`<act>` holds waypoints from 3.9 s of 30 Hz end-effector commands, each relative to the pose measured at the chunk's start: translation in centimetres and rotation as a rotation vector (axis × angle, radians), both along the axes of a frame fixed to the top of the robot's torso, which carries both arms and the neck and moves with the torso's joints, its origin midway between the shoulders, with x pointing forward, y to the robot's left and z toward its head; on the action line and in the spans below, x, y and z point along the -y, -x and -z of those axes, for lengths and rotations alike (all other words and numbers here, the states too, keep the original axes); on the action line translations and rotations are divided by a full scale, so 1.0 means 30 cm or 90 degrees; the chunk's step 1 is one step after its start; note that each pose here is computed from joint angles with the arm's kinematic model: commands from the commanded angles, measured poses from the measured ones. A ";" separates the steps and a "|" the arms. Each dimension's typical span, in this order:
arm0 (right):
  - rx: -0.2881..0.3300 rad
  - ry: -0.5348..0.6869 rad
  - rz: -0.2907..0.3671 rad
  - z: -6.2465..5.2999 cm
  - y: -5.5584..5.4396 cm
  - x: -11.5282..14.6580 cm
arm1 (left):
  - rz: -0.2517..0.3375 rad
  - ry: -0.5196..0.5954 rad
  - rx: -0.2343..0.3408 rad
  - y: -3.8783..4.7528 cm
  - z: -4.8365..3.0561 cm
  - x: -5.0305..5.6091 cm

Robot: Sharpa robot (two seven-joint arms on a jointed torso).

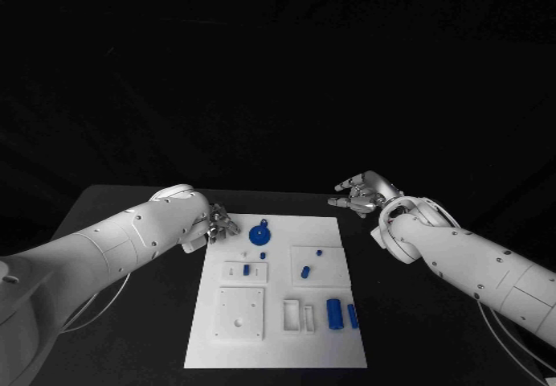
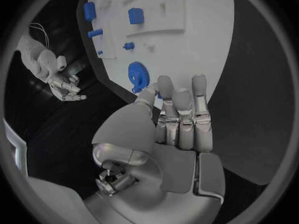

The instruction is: Assemble the parts on the task board

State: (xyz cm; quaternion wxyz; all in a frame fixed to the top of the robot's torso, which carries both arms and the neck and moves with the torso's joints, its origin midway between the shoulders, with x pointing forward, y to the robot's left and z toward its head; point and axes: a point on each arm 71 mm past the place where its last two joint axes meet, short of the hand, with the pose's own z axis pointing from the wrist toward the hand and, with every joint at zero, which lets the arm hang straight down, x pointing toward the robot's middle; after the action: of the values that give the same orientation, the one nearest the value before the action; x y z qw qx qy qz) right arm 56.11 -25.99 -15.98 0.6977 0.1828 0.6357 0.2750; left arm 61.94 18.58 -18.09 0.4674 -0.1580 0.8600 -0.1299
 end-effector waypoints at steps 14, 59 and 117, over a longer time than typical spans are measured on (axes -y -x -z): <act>-0.012 0.009 0.000 0.004 0.000 0.020 | -0.008 0.074 -0.013 0.046 -0.024 -0.045; -0.029 0.012 0.003 0.037 0.003 0.038 | 0.065 -0.027 -0.033 0.301 0.119 0.008; -0.031 0.020 0.001 0.041 0.005 0.041 | 0.104 -0.086 -0.079 0.308 0.165 0.039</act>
State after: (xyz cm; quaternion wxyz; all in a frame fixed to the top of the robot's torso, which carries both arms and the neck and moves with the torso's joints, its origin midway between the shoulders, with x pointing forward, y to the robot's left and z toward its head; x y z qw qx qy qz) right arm 55.97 -27.33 -17.16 0.6876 0.1853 0.6525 0.2592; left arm 53.20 17.26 -22.05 0.4291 -0.0728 0.8931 -0.1137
